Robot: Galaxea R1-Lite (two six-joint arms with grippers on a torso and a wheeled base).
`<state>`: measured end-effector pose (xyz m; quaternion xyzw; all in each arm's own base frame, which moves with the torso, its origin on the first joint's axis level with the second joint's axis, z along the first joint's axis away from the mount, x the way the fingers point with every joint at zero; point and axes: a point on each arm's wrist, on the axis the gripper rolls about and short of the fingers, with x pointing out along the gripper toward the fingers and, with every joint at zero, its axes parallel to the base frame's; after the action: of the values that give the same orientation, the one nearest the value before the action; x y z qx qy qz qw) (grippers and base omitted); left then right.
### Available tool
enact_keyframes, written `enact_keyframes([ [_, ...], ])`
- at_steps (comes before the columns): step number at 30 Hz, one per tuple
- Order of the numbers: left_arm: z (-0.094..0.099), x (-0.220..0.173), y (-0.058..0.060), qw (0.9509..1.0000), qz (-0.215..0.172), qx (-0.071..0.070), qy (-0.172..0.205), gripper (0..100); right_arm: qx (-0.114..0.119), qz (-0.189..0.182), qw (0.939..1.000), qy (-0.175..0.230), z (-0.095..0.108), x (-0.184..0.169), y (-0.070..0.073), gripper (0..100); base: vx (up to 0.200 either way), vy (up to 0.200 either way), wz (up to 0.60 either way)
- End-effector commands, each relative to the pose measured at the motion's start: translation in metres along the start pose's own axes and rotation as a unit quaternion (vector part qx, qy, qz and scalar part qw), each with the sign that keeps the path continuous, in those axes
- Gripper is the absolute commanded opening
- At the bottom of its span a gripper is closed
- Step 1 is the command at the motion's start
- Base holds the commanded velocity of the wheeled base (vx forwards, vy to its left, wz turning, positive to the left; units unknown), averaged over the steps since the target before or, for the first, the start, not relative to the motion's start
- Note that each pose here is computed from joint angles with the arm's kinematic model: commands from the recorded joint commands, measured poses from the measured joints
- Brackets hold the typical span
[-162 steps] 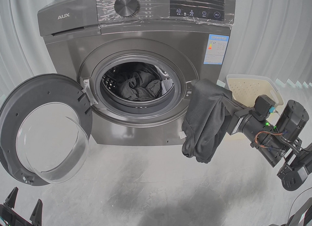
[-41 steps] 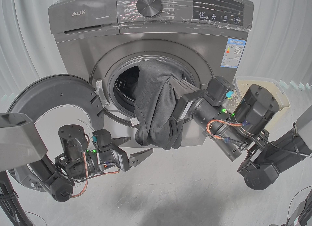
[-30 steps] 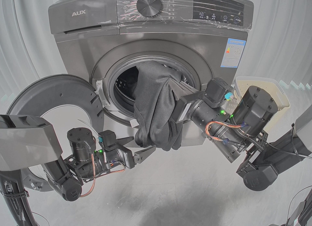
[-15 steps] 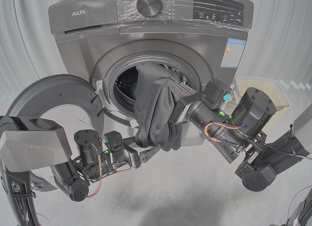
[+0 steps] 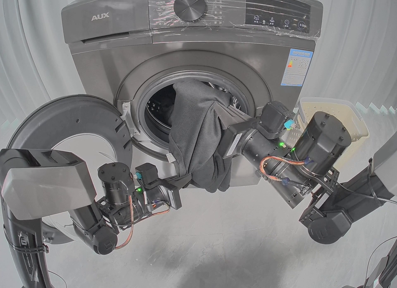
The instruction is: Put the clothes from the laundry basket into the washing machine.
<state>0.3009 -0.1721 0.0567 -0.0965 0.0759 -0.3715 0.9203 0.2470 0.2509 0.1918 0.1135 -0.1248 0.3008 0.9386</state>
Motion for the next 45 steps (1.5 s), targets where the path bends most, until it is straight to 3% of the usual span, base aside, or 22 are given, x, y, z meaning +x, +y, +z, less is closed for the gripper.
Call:
enact_keyframes([
  [1, 0.003, -0.005, -0.002, 1.0000, -0.001, 0.003, -0.001, 0, -0.001, -0.002, 1.0000, -0.001, 0.000, 0.000, -0.001, 0, 0.000, 0.000, 0.00],
  [6, 0.018, -0.045, -0.021, 0.9999, -0.010, 0.005, 0.006, 0, -0.004, -0.014, 0.9999, 0.003, -0.002, 0.001, -0.010, 0, 0.000, 0.000, 0.00],
  [11, 0.027, -0.085, -0.038, 0.9994, -0.017, 0.027, 0.010, 0, -0.011, -0.019, 0.9991, 0.035, -0.014, -0.009, -0.020, 0, 0.000, 0.000, 0.00],
  [15, 0.040, -0.101, -0.048, 0.9989, -0.031, 0.033, -0.013, 0, -0.015, -0.010, 0.9971, 0.074, -0.030, -0.022, -0.021, 0, 0.000, 0.000, 0.00],
  [21, 0.057, -0.104, -0.049, 0.9972, -0.038, 0.041, -0.050, 0, -0.020, -0.012, 0.9945, 0.102, -0.043, -0.029, -0.024, 0, 0.000, 0.000, 0.00],
  [22, 0.058, -0.104, -0.049, 0.9971, -0.038, 0.041, -0.052, 0, -0.020, -0.012, 0.9943, 0.104, -0.044, -0.029, -0.024, 100, 0.000, 0.000, 0.00],
  [29, 0.067, -0.101, -0.052, 0.9954, -0.044, 0.047, -0.071, 0, -0.032, -0.005, 0.9826, 0.183, -0.079, -0.047, -0.024, 100, 0.000, 0.000, 0.00],
  [34, 0.071, -0.098, -0.052, 0.9946, -0.043, 0.048, -0.081, 0, -0.035, 0.018, 0.9756, 0.216, -0.094, -0.057, -0.021, 100, 0.000, 0.000, 0.00],
  [45, 0.079, -0.092, -0.050, 0.9931, -0.034, 0.052, -0.099, 0, -0.036, 0.020, 0.9750, 0.218, -0.101, -0.056, -0.019, 100, 0.000, 0.000, 0.00],
])
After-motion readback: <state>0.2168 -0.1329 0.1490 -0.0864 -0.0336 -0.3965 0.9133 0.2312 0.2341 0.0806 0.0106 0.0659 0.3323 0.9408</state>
